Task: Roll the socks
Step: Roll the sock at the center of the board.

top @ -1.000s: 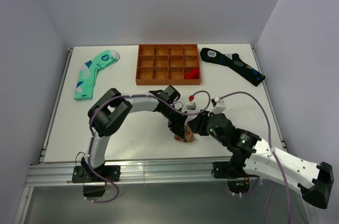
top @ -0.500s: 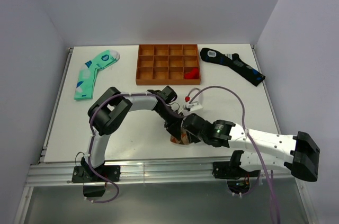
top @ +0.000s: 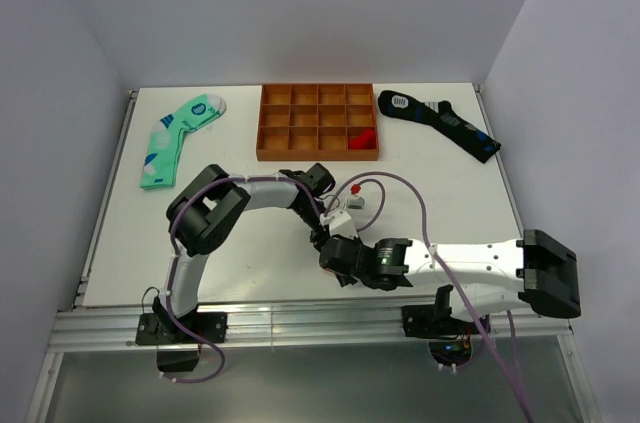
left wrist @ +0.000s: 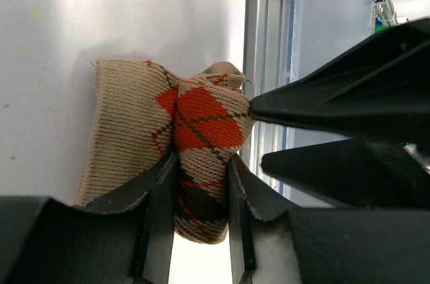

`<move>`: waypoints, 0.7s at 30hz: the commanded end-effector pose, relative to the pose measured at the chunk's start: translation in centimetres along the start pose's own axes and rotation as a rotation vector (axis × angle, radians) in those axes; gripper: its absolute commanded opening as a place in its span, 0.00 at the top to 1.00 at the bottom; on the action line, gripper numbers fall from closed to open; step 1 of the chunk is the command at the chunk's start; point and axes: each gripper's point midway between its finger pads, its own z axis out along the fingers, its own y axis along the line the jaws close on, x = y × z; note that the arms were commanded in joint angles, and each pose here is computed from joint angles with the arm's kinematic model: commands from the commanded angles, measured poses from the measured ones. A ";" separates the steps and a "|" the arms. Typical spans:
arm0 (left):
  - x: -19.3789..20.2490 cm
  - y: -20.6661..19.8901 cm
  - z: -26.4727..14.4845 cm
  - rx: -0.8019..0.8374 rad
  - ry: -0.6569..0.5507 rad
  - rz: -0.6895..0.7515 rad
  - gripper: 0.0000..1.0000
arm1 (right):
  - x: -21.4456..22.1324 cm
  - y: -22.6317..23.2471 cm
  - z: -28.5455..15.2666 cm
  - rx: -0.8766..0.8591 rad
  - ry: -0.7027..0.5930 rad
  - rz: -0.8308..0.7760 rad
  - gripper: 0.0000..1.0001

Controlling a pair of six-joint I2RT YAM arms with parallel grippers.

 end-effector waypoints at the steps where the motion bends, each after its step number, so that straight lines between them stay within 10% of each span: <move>1: 4.4 2.5 0.7 -0.103 0.133 -0.083 1.00 | -2.0 1.4 0.1 0.015 -0.057 -0.055 0.52; 21: 4.4 2.8 0.2 -0.097 0.134 -0.119 1.00 | -1.7 1.9 1.4 0.199 -0.025 -0.279 0.47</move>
